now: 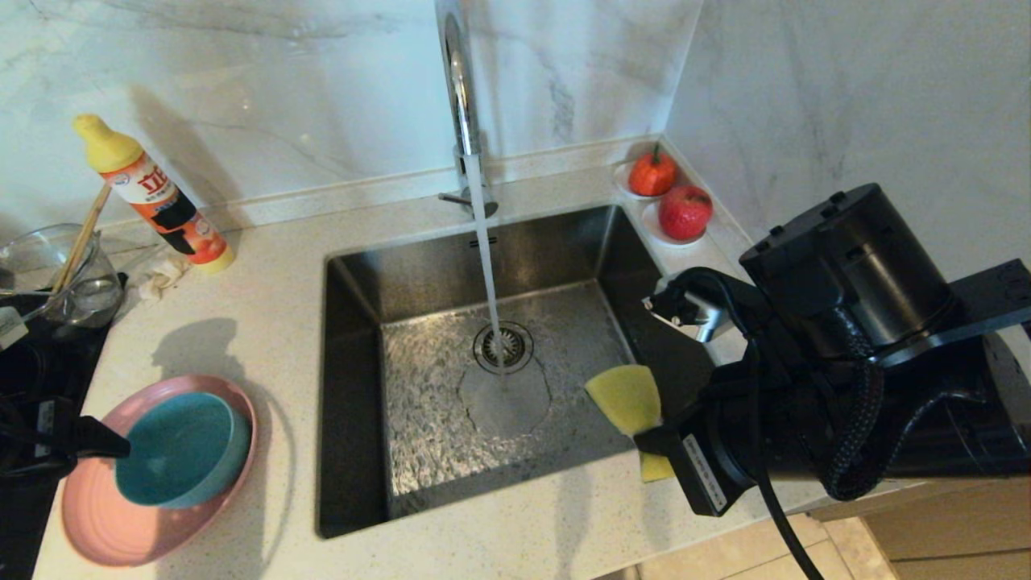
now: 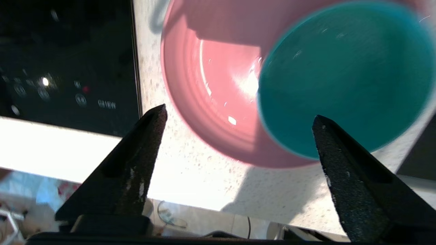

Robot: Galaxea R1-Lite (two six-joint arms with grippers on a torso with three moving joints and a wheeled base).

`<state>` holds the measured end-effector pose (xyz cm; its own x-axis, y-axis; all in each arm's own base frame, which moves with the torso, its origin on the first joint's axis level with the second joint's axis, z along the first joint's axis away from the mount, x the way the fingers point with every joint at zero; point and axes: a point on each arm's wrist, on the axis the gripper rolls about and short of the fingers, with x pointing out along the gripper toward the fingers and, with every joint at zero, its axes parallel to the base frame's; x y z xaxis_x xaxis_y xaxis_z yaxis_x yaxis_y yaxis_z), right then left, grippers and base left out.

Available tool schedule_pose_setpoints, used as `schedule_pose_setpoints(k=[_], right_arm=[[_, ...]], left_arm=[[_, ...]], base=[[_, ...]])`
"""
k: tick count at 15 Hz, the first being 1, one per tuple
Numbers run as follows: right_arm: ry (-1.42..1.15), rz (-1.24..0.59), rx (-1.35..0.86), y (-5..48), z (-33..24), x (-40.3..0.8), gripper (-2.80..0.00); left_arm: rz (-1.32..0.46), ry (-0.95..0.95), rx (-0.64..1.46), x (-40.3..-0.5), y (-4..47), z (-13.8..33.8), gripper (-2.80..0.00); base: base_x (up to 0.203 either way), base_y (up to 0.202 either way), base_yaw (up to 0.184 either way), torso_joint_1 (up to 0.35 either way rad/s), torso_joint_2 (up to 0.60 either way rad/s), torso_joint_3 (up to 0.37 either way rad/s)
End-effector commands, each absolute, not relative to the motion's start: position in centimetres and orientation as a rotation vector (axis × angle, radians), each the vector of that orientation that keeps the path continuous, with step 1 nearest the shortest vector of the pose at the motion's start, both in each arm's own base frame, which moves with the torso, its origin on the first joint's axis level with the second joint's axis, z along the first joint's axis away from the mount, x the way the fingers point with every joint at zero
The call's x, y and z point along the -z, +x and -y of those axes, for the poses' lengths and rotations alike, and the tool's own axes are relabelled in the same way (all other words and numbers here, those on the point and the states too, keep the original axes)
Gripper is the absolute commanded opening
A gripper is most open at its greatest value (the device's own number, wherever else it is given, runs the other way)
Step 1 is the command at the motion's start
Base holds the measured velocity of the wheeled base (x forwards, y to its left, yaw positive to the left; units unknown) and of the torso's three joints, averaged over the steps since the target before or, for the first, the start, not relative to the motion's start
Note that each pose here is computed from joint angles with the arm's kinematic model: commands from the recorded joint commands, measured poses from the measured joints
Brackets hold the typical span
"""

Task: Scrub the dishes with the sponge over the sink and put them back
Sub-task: Pick up a bowl and the sponge

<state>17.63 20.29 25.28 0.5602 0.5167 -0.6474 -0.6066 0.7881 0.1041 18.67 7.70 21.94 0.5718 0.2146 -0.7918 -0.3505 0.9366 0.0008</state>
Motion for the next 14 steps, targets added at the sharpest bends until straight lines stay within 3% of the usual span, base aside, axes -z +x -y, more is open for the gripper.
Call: schedule_pose_setpoints(k=[1,14], right_arm=[[-0.135,-0.715,-0.664,17.6,-20.3,-25.4,-2.8],[-0.128,-0.707,-0.661,17.6,-20.2,-25.6,-2.8]], left_arm=[[-0.937,-0.18,-0.349,-21.0,18.6,-8.1,0.0],[-0.983,-0.27,-0.358,-17.6,19.2,-9.3,0.0]], base=[[0.0,0.0,0.0,0.0,0.0,0.0],[0.0,0.0,0.0,0.0,0.0,0.0]])
